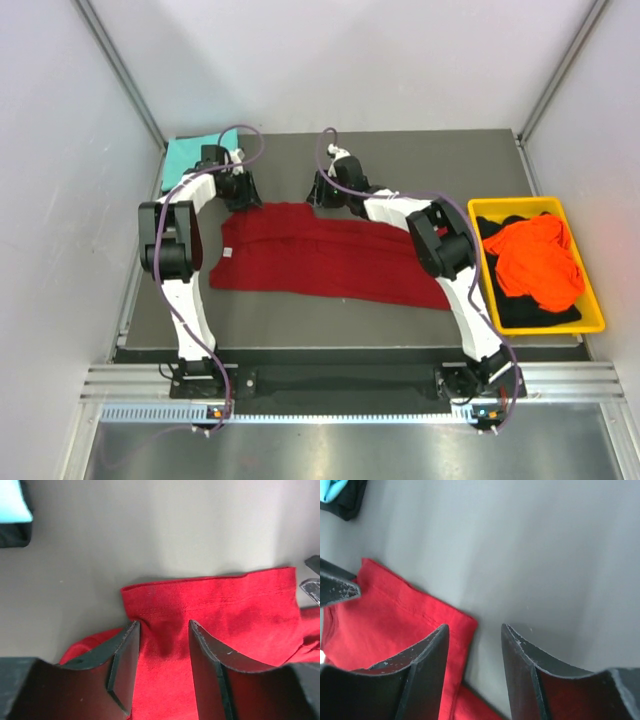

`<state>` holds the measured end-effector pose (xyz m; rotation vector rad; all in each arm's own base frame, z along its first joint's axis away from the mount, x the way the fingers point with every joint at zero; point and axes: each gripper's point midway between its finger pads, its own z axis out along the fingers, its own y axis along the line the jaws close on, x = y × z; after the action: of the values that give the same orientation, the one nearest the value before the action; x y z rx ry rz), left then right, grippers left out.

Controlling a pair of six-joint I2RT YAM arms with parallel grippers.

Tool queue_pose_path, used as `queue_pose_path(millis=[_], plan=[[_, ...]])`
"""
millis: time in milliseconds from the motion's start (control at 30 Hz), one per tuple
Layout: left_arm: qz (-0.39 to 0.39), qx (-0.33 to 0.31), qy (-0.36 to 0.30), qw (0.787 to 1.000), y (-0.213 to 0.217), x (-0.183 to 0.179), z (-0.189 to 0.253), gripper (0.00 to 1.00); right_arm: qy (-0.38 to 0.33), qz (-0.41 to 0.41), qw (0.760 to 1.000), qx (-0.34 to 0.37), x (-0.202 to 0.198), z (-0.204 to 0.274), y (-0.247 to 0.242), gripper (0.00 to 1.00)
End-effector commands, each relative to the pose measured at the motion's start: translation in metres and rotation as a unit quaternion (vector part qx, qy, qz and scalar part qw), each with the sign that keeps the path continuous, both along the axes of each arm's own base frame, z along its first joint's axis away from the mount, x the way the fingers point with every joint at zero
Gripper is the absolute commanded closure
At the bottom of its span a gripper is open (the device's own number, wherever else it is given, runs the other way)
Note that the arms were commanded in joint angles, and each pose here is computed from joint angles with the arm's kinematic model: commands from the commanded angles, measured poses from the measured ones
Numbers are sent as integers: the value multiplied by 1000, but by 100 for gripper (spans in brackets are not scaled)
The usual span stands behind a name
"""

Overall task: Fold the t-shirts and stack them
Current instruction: Fold the tshirt

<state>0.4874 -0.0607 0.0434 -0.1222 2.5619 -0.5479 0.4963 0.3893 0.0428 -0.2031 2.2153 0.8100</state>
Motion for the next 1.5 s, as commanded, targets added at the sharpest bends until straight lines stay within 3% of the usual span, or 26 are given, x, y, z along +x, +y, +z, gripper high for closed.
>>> queue_pose_path(millis=[0, 367, 567, 700, 767, 833, 1000, 1067, 1100, 1133, 1167, 1467], plan=[[-23, -20, -57, 998, -9, 24, 23, 52, -15, 7, 999, 28, 8, 20, 19, 53], [-16, -23, -59, 998, -9, 31, 28, 60, -1, 12, 999, 35, 2, 14, 35, 57], [-19, -26, -55, 998, -11, 30, 26, 69, 4, 1, 1000, -8, -7, 6, 32, 59], [-21, -32, -55, 998, -13, 29, 28, 88, 2, -3, 1000, -9, -8, 7, 32, 61], [-22, -38, -57, 997, -15, 29, 32, 100, 2, -3, 1000, -8, -8, 7, 33, 69], [-23, -37, -64, 997, -16, 28, 41, 100, -5, 1, 1000, -8, -7, 11, 34, 84], [-4, -4, -65, 998, -6, 24, 53, 100, -37, 9, 999, 2, -4, 37, 37, 100], [5, 13, -66, 998, 1, 24, 52, 96, -45, 14, 999, 8, -5, 47, 38, 100], [15, 31, -67, 997, 8, 24, 50, 84, -44, 23, 999, 10, -8, 46, 39, 100], [17, 36, -67, 997, 11, 24, 49, 67, -53, 23, 998, 17, -8, 54, 40, 100], [19, 40, -65, 997, 12, 24, 47, 61, -54, 24, 998, 17, -9, 53, 40, 100], [15, 57, -8, 998, 17, 17, 7, 57, -49, 30, 998, 13, -13, 47, 41, 100]])
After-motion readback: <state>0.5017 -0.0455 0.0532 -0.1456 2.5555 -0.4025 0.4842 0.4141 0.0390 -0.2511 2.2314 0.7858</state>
